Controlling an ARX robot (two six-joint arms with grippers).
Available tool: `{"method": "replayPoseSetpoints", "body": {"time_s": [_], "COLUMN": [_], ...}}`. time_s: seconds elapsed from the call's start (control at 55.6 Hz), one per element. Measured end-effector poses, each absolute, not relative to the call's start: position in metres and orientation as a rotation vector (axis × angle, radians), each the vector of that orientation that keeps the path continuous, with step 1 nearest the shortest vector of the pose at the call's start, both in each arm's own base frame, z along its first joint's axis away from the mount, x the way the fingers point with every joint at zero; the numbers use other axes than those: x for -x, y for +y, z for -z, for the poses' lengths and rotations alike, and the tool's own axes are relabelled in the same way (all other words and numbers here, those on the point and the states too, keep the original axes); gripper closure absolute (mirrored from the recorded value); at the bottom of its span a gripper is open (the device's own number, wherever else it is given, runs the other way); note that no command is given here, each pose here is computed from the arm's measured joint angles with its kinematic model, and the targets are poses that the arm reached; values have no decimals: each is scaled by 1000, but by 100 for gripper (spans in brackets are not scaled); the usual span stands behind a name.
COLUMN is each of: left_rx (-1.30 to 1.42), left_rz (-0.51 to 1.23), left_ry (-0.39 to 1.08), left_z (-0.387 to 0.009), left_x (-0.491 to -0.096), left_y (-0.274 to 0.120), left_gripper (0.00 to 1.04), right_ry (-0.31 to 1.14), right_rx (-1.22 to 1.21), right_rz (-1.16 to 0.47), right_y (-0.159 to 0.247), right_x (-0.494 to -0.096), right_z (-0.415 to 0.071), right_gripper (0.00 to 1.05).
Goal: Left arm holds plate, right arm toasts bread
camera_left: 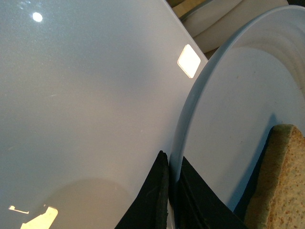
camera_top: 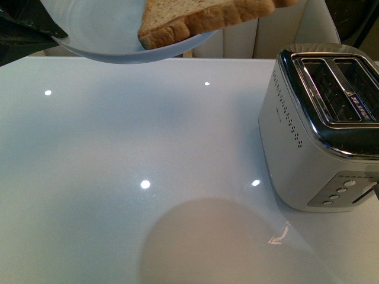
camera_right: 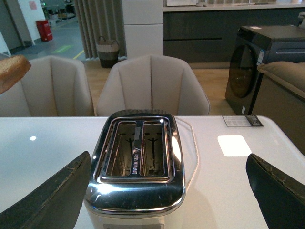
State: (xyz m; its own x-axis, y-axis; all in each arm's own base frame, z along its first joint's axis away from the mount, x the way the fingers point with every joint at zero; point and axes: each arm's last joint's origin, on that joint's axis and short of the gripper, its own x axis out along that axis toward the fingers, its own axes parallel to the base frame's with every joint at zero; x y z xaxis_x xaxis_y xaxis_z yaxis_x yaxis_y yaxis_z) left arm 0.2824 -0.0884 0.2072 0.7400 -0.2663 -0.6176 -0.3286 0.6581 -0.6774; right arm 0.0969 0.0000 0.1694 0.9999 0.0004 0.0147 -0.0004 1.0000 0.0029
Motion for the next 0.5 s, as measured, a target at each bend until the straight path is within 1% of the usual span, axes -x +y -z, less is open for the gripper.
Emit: {"method": "replayPoseSetpoints", "body": {"time_s": [0.126,0.503], "left_rx": [874,886], "left_rz": [-31,-4], "left_ry": [794,810], "left_z": [-209,-217], "left_x": [-275,-266], "left_y": [-102,-118], "left_gripper": [102,102], "right_ry": [-15,-15], "right_rx": [-3,-3], "right_rz": [0,0], "right_y": [0,0], "right_x": [-97,-97], "right_z": [-169,-169], "right_gripper": [9,9]}}
